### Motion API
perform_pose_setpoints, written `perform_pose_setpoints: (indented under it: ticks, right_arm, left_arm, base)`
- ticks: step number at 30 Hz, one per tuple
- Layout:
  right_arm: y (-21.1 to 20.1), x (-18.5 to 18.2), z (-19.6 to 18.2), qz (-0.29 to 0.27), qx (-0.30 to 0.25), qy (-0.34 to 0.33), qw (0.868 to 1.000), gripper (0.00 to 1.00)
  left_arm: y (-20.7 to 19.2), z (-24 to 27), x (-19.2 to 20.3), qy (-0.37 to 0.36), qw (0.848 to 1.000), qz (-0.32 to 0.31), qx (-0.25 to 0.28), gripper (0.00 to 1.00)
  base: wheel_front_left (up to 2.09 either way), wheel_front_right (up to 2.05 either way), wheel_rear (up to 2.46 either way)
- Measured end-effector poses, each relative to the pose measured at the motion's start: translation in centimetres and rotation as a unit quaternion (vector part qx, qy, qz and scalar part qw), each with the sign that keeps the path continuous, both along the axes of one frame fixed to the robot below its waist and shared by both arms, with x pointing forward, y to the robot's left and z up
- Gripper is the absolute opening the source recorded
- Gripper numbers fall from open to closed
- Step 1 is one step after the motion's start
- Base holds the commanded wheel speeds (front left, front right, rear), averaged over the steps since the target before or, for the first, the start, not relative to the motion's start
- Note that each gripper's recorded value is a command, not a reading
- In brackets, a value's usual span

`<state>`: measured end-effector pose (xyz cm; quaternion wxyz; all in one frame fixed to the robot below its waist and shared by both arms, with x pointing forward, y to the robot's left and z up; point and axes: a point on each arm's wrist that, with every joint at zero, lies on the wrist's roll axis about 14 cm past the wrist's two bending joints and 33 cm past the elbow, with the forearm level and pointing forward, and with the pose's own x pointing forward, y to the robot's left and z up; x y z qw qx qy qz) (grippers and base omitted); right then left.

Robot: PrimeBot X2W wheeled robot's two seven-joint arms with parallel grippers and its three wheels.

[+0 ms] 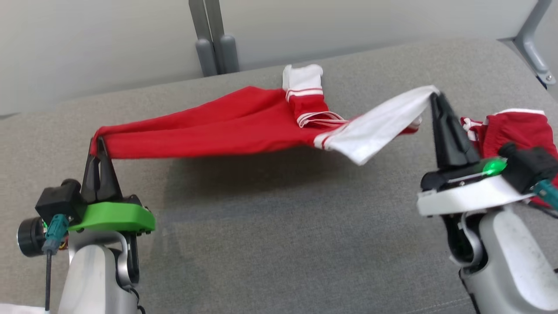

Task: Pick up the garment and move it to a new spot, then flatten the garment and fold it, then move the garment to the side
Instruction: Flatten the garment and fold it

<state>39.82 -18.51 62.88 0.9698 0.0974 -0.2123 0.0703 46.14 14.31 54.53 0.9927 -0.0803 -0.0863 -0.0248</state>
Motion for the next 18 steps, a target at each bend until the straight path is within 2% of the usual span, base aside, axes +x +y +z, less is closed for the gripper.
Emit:
perform_pose_setpoints:
  ticks: [8, 18]
  right_arm:
    - [-1.5, -0.4, 8.3, -0.017, -0.032, -0.114, 0.993, 0.00]
    - [-3.2, 0.6, 15.4, -0.047, -0.089, -0.197, 0.975, 0.00]
  left_arm:
    - [0.5, 7.1, 0.1, -0.094, 0.995, -0.004, 0.030, 0.00]
    - [1.1, 14.2, 2.4, -0.177, 0.980, -0.006, 0.088, 0.00]
  base:
    - [0.00, 0.00, 0.00]
    - [0.00, 0.00, 0.00]
